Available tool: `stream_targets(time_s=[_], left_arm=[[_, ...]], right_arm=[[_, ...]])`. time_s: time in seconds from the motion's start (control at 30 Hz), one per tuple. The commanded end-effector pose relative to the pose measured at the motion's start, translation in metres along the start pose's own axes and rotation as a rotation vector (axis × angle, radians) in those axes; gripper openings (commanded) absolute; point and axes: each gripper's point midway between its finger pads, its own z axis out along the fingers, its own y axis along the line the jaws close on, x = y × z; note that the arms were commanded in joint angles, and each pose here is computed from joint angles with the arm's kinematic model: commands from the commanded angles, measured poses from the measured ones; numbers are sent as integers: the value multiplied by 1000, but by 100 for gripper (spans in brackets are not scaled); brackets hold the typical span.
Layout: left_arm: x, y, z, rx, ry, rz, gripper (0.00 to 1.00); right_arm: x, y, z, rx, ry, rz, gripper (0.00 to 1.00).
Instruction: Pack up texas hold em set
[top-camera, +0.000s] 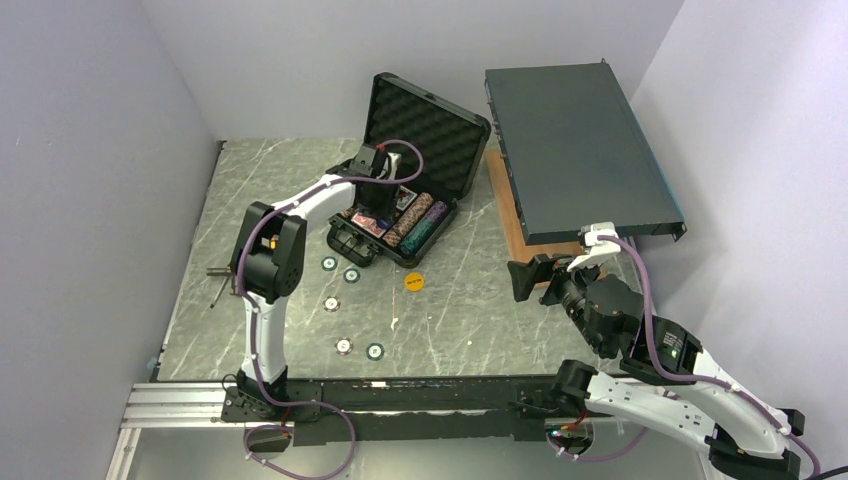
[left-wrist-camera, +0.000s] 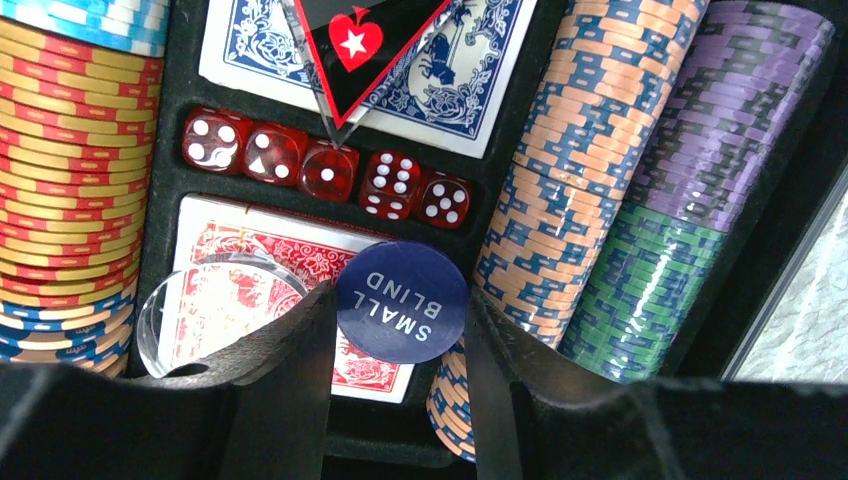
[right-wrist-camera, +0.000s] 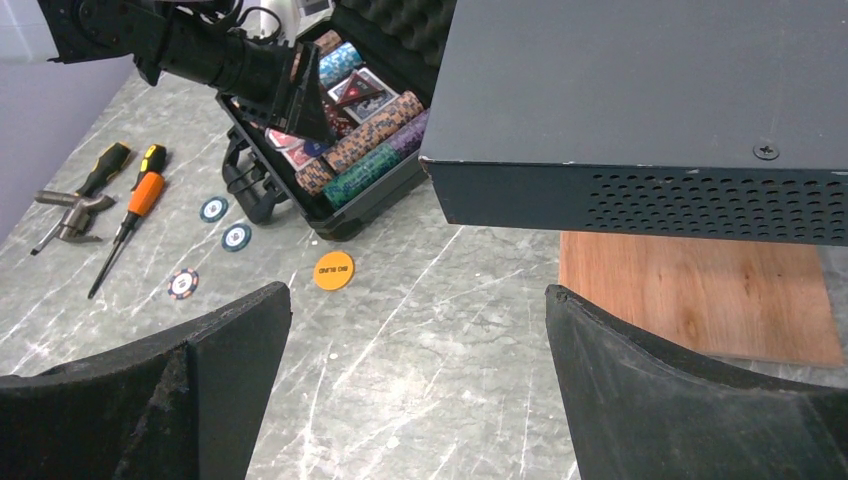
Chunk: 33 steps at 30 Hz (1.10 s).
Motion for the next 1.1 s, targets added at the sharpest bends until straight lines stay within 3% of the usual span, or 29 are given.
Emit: stream_targets(time_s=[0.0, 0.3, 0.57, 0.73, 0.87, 0.97, 1.07], left_arm=[[12, -2, -16, 4, 28, 2, 42], [1, -10, -45, 33, -18, 10, 67], [-3, -29, -83, 123, -69, -10, 68], [41, -70, -107, 268, -62, -4, 71], [95, -93, -113, 116, -41, 52, 74], [124, -85, -113, -155, -66, -104, 80], [150, -93, -102, -202, -42, -201, 83]], right_arm=[[-7, 4, 1, -7, -27, 32, 100], [-6, 6, 3, -12, -24, 33, 100], [-4, 5, 2, -13, -20, 36, 100], [-3, 4, 2, -6, -20, 35, 100], [-2, 3, 2, -8, -24, 40, 100], [-1, 5, 3, -20, -22, 42, 100], [-1, 7, 2, -25, -19, 45, 100]])
